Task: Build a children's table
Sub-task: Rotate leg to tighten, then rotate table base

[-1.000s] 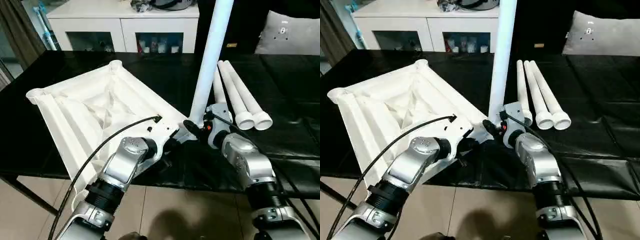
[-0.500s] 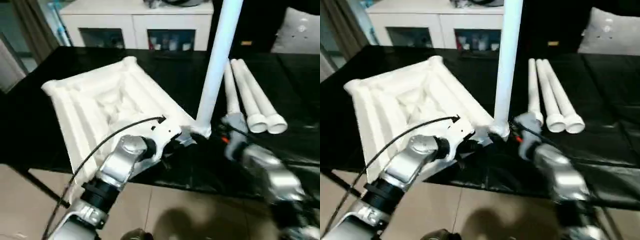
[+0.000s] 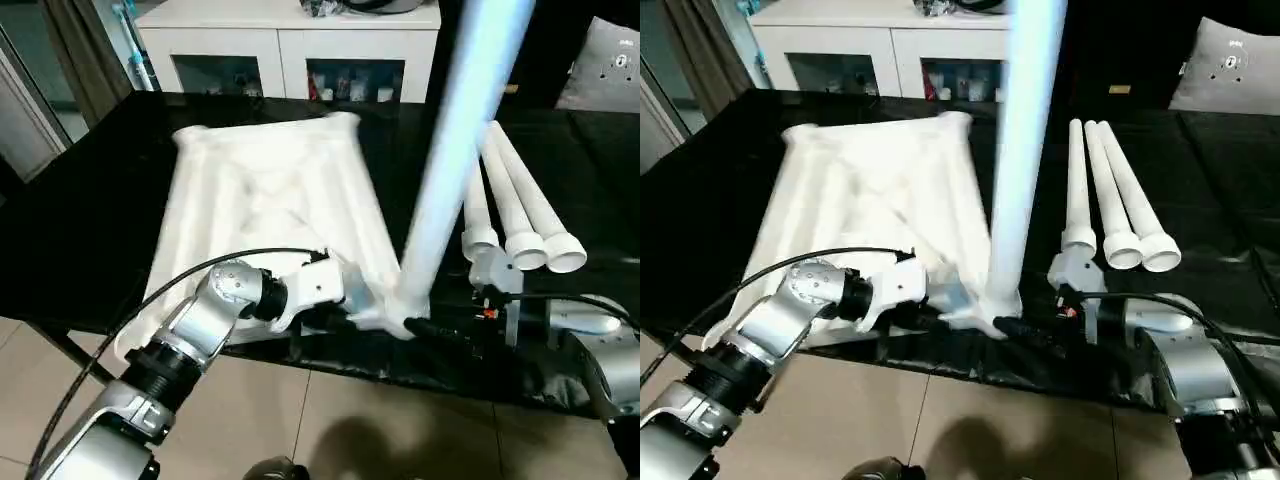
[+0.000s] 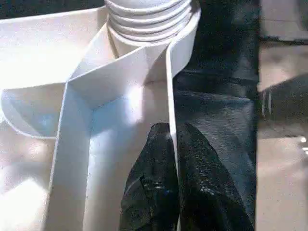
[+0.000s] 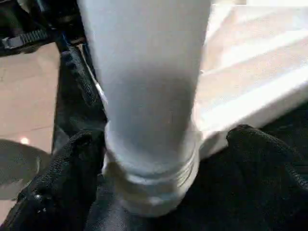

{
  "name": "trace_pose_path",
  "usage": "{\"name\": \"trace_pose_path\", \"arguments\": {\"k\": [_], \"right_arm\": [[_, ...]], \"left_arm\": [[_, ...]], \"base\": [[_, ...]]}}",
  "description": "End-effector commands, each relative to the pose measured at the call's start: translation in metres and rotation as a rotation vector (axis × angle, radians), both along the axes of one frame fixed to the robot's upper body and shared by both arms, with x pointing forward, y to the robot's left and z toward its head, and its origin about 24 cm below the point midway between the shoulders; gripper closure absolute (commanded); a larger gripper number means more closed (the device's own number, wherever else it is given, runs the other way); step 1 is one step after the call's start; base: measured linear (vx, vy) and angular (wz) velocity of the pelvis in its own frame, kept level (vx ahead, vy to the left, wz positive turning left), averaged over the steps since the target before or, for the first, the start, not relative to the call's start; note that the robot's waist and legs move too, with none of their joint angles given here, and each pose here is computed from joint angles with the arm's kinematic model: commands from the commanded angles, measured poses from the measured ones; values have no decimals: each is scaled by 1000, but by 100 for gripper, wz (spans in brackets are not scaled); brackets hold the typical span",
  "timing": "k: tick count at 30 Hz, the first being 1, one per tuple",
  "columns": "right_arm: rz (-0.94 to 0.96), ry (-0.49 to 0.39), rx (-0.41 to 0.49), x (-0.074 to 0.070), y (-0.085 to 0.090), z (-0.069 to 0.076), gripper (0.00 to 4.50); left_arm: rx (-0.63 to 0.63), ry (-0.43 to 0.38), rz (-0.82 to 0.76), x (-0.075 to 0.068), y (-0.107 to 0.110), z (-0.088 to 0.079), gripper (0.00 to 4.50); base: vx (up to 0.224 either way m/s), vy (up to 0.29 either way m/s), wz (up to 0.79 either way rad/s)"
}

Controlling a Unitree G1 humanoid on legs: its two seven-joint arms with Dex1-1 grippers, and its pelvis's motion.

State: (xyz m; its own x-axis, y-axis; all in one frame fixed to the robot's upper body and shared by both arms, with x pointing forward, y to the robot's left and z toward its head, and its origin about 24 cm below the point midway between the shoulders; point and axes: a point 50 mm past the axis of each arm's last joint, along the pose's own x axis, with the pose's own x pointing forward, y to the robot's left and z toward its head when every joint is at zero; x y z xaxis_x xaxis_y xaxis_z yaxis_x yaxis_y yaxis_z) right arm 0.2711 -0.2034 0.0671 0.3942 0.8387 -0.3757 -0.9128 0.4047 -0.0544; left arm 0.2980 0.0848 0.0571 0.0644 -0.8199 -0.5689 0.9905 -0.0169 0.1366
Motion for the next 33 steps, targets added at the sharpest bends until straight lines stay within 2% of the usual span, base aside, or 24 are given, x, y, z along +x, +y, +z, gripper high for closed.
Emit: {"name": "trace_pose_path", "arguments": {"k": [1, 9, 11, 14, 17, 22, 25, 28, 33], "right_arm": [[52, -1, 6, 1, 5, 4, 36], [110, 57, 41, 1, 14, 1, 93], [114, 61, 42, 2, 14, 0, 127], [130, 87, 50, 2, 17, -1, 138], [129, 93, 53, 2, 18, -2, 175], [117, 131, 65, -2, 23, -9, 191], [49, 161, 77, 0, 29, -14, 192], [-112, 171, 114, 11, 40, -20, 193], [-388, 179, 208, 35, 72, -27, 194]], "left_arm": [[33, -44, -60, 4, -1, 7, 450], [31, -46, -81, 6, 0, 8, 450], [29, -45, -86, 6, 0, 7, 450], [27, -43, -94, 5, 1, 6, 450], [27, -41, -91, 5, 2, 5, 450], [-2, -10, -48, 4, 4, 4, 450], [-49, 18, -5, 2, 2, 6, 450], [-123, 61, 117, 3, -6, 10, 450], [-287, 111, 391, 14, -35, 27, 450]], "base": [[0, 0, 0], [0, 0, 0], [0, 0, 0], [0, 0, 0], [0, 0, 0], [0, 0, 0], [0, 0, 0], [0, 0, 0], [0, 0, 0]]}}
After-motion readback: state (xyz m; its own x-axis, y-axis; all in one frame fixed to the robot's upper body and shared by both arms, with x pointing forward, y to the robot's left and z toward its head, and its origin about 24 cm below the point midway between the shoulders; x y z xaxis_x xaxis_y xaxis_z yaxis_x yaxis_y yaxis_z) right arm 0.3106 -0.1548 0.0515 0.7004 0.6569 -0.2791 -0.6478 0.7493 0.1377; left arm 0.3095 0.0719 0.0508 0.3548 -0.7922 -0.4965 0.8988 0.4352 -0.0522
